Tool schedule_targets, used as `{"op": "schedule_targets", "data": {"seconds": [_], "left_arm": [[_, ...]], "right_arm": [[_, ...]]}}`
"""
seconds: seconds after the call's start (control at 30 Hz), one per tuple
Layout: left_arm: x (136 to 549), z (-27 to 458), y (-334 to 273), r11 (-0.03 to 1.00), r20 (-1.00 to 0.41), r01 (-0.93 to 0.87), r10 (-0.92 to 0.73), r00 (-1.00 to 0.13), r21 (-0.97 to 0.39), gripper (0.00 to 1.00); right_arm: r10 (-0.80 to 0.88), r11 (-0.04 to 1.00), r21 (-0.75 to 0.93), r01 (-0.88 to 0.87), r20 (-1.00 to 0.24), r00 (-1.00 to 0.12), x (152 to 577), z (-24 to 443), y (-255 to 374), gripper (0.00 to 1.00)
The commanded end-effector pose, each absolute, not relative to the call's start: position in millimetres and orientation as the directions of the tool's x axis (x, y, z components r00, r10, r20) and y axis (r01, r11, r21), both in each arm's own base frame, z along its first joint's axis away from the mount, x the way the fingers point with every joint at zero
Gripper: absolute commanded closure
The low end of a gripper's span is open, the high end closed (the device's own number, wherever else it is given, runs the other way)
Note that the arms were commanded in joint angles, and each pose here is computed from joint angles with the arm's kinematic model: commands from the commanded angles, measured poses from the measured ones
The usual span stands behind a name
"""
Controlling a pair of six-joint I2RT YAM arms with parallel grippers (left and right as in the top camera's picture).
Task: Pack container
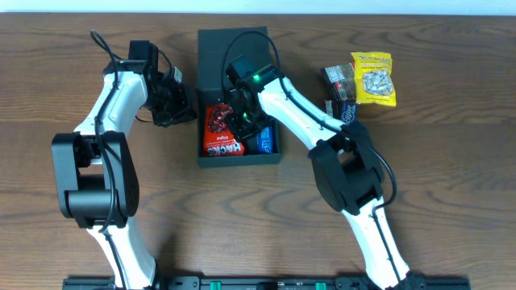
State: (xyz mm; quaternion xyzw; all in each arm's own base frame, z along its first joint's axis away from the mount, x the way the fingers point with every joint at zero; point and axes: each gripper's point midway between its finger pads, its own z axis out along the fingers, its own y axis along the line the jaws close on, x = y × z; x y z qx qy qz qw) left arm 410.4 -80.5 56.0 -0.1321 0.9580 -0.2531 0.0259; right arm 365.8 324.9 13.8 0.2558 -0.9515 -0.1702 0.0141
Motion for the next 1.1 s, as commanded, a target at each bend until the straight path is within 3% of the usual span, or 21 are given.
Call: {"op": "schedule_targets", "data": {"seconds": [0.0, 0.27, 0.6, 0.87, 1.07], "left_arm": [[408, 55, -87, 0.827, 0.035, -0.241, -0.260, -0.965, -0.508, 0.94], [408, 55, -87, 0.827, 0.035, -0.241, -0.260, -0.965, -0.508, 0.94], [408, 55, -87, 0.827, 0.035, -0.241, -0.260, -0.965, -0.508, 0.94], [408, 55, -87, 0.827, 0.035, -0.241, -0.260, -0.965, -0.509, 0.94], [408, 55, -87, 0.827, 0.035, -0.241, -0.260, -0.965, -0.508, 0.94]], "right_arm": [[-0.467, 0.826, 0.294, -0.482, -0.122, -0.876, 381, 38, 320, 0.99], [-0.481, 0.787, 0.412, -0.459, -0.056, -0.875, 355, 51, 328, 0.99], [-0.556, 0.705, 0.456, -0.543, -0.120, -0.823, 344, 56, 355, 0.99], [-0.494, 0.812, 0.285, -0.510, -0.131, -0.860, 374, 50, 322, 0.99], [-0.414, 0.850, 0.251, -0.463, -0.225, -0.882, 405, 73, 307, 0.99]]}}
